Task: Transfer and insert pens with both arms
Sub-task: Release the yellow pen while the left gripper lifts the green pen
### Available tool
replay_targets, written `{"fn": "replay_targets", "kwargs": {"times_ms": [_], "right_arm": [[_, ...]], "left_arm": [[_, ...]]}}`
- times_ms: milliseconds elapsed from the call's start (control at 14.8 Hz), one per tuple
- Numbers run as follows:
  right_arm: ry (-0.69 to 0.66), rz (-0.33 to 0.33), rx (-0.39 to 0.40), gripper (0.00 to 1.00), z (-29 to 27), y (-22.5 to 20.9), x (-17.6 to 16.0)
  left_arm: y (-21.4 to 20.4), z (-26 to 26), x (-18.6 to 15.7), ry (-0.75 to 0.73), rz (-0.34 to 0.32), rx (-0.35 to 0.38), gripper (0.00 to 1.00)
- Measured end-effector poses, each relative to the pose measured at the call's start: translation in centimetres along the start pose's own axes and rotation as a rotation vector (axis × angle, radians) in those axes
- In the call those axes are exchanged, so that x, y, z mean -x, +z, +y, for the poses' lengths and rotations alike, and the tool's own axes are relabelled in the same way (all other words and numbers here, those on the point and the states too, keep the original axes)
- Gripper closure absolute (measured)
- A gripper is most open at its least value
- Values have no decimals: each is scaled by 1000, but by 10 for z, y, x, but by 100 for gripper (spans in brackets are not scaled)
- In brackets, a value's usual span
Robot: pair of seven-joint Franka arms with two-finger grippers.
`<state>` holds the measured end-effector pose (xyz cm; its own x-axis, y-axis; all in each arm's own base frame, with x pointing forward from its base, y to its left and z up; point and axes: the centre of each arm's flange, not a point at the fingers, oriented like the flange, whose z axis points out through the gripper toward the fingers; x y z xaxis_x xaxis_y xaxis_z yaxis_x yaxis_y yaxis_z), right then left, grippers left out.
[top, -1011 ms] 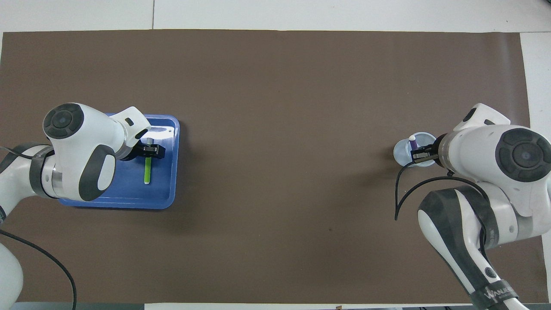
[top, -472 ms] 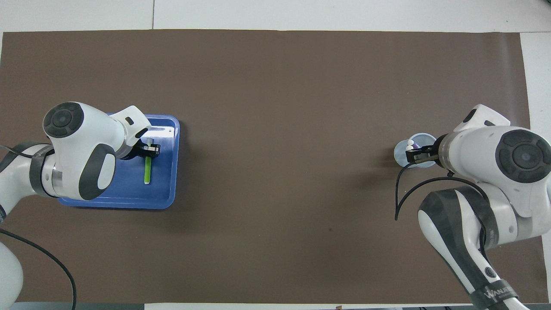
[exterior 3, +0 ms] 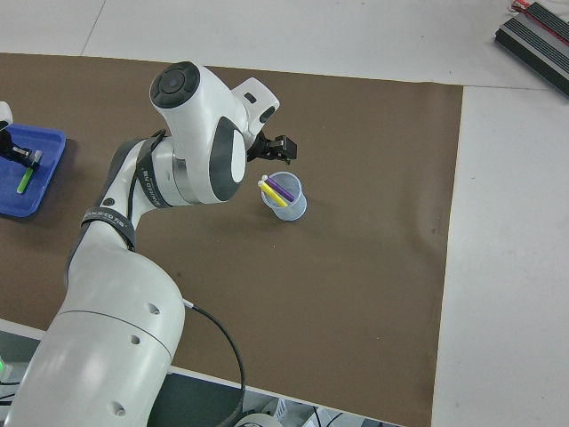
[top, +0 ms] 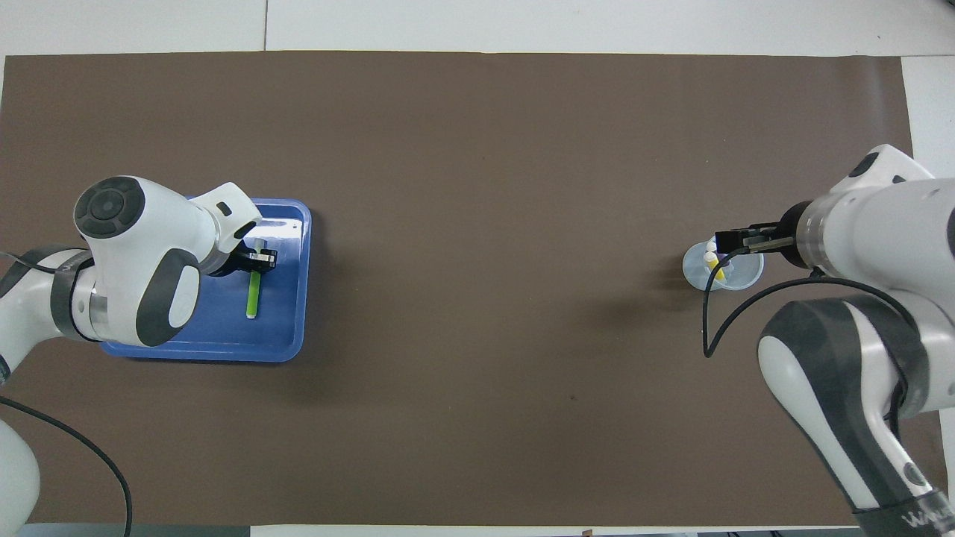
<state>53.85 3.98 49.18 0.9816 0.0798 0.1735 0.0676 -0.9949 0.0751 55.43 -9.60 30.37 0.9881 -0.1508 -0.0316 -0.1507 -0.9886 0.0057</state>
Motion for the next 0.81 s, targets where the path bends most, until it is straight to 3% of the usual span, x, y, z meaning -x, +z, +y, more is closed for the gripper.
{"fn": "replay_targets", "kwargs": {"times_ms": [337, 539, 808], "right_arm": [[76, -84, -15, 0, 24, -73, -27], [121, -144, -9, 0, 32, -91, -40], [162, -196, -4, 0, 53, -99, -42]], "left_arm": [[-21, -11, -11, -20, -39, -6, 83], [-57, -16, -24, -35, -72, -9, 83], [-98, -15, -33, -124, -112, 65, 83]]}}
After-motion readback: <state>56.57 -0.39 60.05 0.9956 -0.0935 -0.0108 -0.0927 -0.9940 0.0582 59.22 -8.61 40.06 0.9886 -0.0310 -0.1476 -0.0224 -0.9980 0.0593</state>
